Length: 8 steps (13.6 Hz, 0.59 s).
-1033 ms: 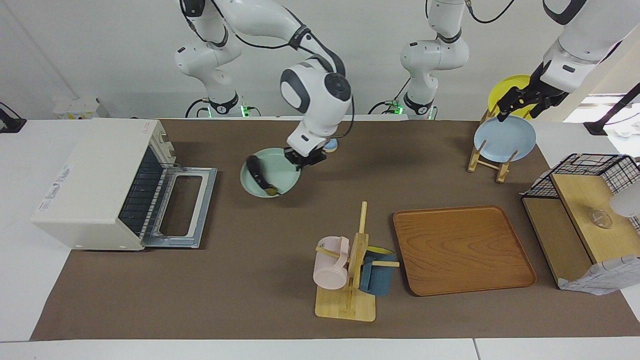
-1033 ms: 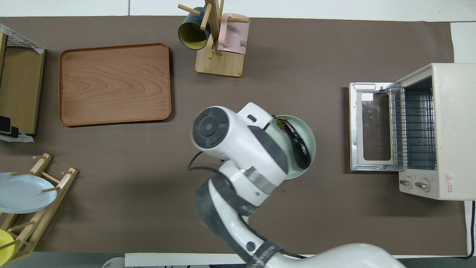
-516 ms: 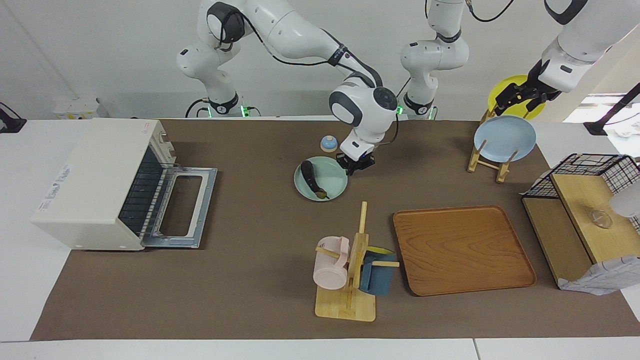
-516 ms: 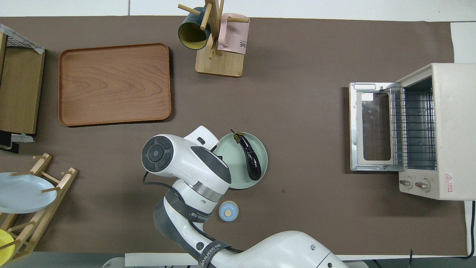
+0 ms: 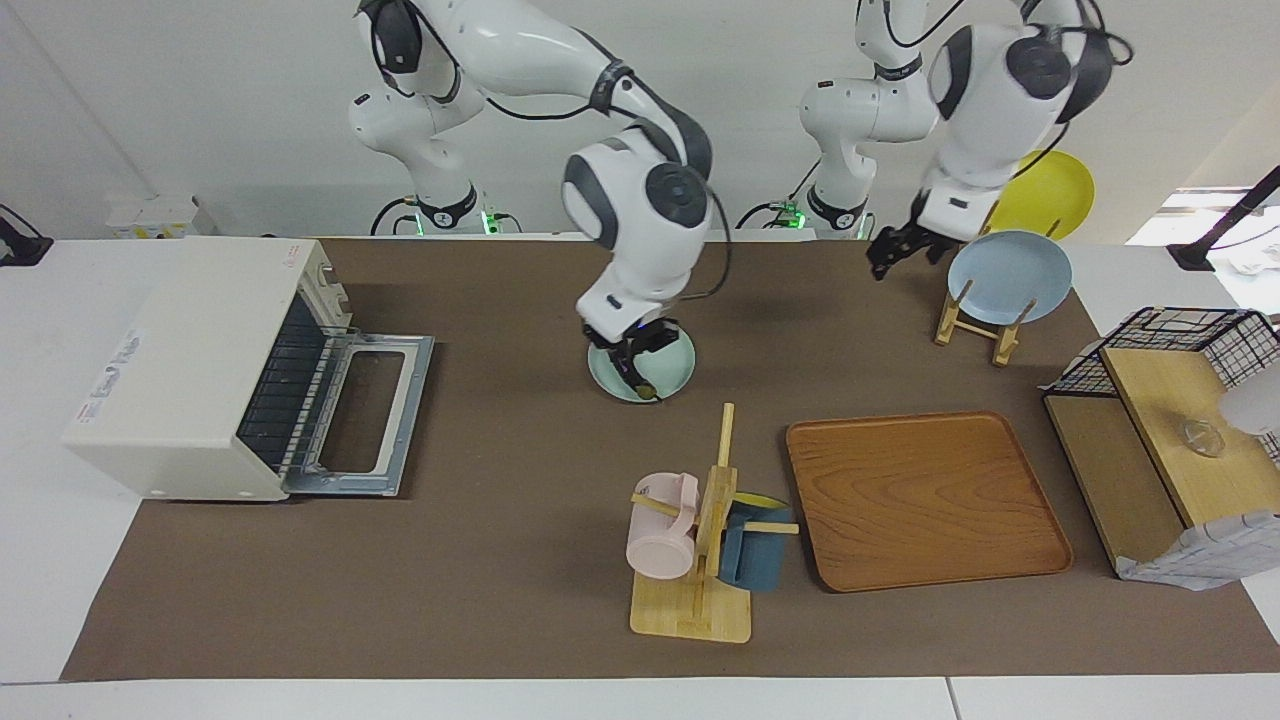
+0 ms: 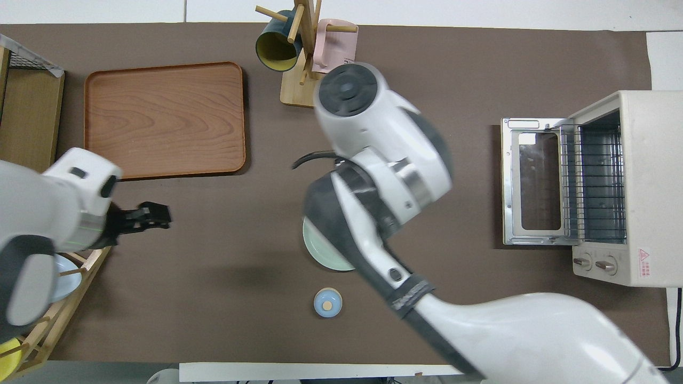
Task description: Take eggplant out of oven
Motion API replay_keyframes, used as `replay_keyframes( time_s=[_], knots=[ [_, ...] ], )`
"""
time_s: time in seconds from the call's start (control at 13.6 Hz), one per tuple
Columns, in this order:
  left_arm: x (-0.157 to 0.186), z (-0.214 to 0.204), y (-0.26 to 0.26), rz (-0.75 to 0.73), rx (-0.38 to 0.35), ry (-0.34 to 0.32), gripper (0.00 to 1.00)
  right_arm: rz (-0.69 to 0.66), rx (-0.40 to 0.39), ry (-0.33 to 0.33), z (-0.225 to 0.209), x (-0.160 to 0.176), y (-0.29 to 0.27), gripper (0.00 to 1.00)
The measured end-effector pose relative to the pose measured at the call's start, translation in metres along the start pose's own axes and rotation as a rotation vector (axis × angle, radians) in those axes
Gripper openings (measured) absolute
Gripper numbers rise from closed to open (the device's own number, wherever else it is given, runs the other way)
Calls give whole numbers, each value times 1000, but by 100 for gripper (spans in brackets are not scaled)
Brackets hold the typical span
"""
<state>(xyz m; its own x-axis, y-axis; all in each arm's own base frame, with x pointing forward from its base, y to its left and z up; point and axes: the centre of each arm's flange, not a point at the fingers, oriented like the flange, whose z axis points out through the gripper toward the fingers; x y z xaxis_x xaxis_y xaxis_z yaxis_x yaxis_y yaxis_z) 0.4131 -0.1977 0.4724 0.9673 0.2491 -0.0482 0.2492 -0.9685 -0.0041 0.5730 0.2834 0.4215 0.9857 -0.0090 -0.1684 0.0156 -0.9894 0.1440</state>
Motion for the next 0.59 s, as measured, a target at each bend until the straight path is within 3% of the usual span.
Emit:
replay_keyframes(
  time_s=[0.07,0.15,0.37,0.59],
  knots=[
    [-19,18,43,-33,-34,22,100,-10,10,-10,20,9,48,6],
    [-35,35,81,-55,-87,30,100,-22,11,-4,44,15,88,1],
    [-63,85,164,-100,-217,12,100,-70,-43,25,120,5,149,1],
    [-77,124,219,-121,-258,6,100,-168,-118,18,146,-6,154,1]
  ],
)
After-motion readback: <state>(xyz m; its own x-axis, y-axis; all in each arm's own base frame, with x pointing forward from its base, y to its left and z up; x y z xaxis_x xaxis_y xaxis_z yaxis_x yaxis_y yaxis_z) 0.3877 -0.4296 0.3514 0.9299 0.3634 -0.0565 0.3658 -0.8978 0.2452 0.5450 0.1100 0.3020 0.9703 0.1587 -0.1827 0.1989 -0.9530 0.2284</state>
